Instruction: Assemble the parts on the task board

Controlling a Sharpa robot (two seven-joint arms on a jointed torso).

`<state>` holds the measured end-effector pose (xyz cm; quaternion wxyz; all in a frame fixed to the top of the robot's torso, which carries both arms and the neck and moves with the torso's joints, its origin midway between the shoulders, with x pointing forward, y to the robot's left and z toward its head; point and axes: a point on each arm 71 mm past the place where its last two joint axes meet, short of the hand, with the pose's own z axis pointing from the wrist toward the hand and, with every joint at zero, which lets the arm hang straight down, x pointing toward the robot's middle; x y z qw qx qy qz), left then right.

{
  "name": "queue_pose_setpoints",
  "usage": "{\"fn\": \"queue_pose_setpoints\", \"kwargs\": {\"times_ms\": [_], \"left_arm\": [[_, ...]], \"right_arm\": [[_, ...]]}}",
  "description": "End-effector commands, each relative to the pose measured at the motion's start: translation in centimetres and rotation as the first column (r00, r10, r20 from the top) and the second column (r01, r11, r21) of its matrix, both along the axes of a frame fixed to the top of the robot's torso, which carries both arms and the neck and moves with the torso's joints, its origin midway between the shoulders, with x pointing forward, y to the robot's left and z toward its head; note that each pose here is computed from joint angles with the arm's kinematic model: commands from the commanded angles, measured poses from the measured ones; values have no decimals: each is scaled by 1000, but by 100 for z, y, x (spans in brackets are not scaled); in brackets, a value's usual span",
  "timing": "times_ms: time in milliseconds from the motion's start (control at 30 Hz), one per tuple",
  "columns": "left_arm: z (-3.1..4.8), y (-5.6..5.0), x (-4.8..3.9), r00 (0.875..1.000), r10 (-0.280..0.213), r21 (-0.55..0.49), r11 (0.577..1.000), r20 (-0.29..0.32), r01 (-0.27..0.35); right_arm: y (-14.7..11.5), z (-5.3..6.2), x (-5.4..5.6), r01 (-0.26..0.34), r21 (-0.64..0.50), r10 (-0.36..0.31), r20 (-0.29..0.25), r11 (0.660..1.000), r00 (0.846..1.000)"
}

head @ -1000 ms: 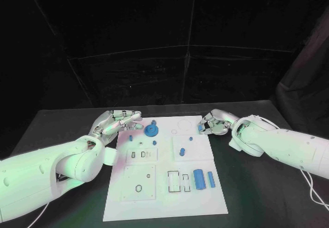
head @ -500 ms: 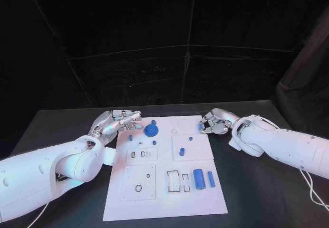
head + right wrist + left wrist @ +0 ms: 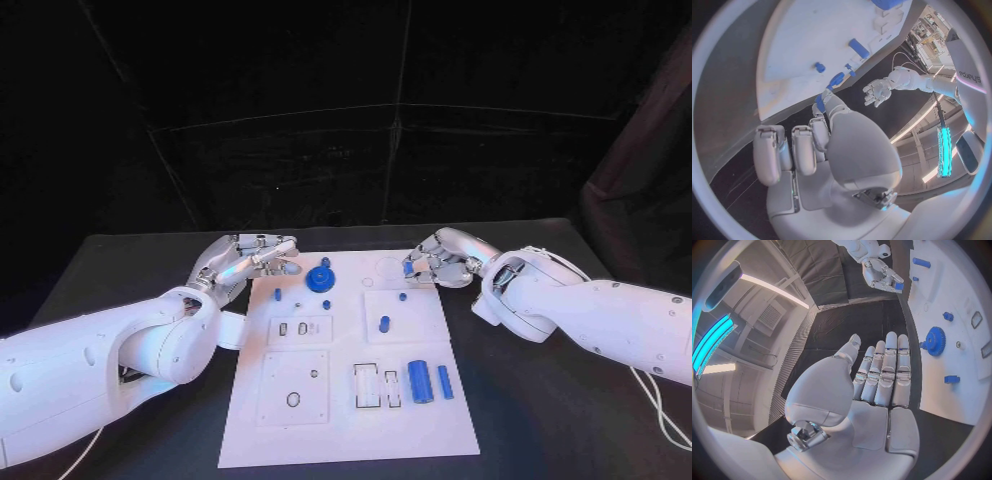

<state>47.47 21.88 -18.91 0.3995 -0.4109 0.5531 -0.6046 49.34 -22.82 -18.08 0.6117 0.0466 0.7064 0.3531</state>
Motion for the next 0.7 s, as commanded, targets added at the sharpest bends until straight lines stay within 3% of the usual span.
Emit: {"fn": "queue_pose_setpoints", "kwargs": {"times_ms": [33, 367, 700], "left_arm": [[8, -6, 10, 1000, -7, -3, 1000, 3, 7], [12, 8, 16, 1000, -1, -1, 1000, 7, 1], [20, 56, 28, 999, 33, -6, 999, 2, -33]], "right_arm": [[196, 31, -24, 16, -32, -15, 17, 999, 1000], [976, 14, -97, -136, -81, 136, 3, 987, 991], [1433, -146, -135, -200, -177, 207, 21, 964, 978]]}}
